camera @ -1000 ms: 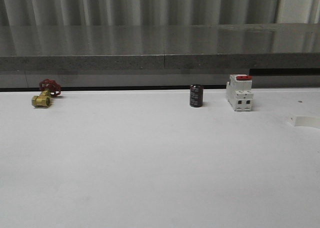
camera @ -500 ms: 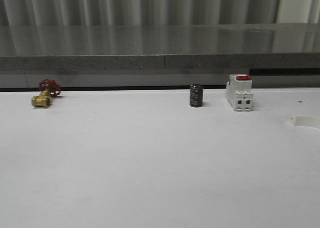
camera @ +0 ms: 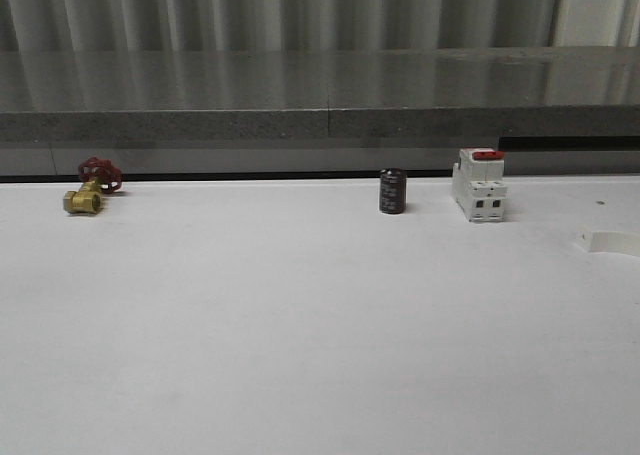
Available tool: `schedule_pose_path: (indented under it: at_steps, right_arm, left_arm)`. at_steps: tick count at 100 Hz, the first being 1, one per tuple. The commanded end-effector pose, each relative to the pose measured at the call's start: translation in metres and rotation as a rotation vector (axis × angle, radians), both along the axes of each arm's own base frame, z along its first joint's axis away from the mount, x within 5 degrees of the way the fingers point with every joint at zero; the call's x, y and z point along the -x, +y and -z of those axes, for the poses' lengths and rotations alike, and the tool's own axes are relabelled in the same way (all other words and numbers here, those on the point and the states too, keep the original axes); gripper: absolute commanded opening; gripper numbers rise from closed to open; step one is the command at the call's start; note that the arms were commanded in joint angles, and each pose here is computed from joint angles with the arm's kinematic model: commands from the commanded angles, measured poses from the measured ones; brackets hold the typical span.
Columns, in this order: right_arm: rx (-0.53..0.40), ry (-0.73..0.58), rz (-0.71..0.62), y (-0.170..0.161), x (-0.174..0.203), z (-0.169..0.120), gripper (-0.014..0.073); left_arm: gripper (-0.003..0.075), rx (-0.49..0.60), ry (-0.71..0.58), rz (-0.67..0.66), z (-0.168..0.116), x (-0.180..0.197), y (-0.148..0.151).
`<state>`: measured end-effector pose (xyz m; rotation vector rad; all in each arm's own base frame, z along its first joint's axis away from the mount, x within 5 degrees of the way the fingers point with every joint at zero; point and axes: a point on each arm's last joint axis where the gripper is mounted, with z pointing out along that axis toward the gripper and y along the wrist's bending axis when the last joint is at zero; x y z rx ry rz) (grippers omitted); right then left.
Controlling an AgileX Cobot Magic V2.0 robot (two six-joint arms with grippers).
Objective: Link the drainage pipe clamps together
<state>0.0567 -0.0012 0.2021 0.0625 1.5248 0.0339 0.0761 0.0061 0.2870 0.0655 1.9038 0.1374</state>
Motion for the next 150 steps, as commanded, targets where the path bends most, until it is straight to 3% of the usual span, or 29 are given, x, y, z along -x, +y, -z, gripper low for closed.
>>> schedule_pose_path:
  at_steps: [1,11,18,35,42,67,86,106,150]
  right_arm:
    - [0.014,-0.114,0.005,0.000,0.003,-0.014,-0.0066]
    - [0.014,-0.114,0.005,0.000,0.003,-0.014,-0.0066]
    - [0.014,-0.114,0.005,0.000,0.003,-0.014,-0.0066]
    - [0.014,-0.114,0.005,0.000,0.003,-0.014,-0.0066]
    - [0.014,-0.114,0.005,0.000,0.003,-0.014,-0.0066]
    - [0.014,-0.114,0.005,0.000,0.003,-0.014,-0.0066]
    - [0.014,-0.114,0.005,0.000,0.003,-0.014,-0.0066]
    - [0.014,-0.114,0.005,0.000,0.003,-0.014,-0.0066]
    - [0.014,-0.114,0.005,0.000,0.003,-0.014,-0.0066]
  left_arm:
    - [-0.0020,0.019,-0.010,0.008,-0.011,-0.016,-0.002]
    - [-0.0011,0.036,0.065,0.009,-0.009,-0.032,-0.003]
    - [0.0063,0.035,0.110,0.008,-0.009,-0.044,-0.003]
    - [0.0493,0.034,0.176,0.007,-0.018,-0.075,-0.005]
    - [0.0579,0.033,0.206,0.004,-0.023,-0.089,-0.005]
    - [0.0583,0.032,0.372,-0.053,-0.040,-0.145,0.002]
    - [0.0583,0.052,0.553,-0.138,-0.036,-0.185,0.018]
    - [0.0583,0.131,0.721,-0.216,-0.014,-0.219,0.040]
    - [0.0583,0.216,0.866,-0.252,0.040,-0.271,0.087]
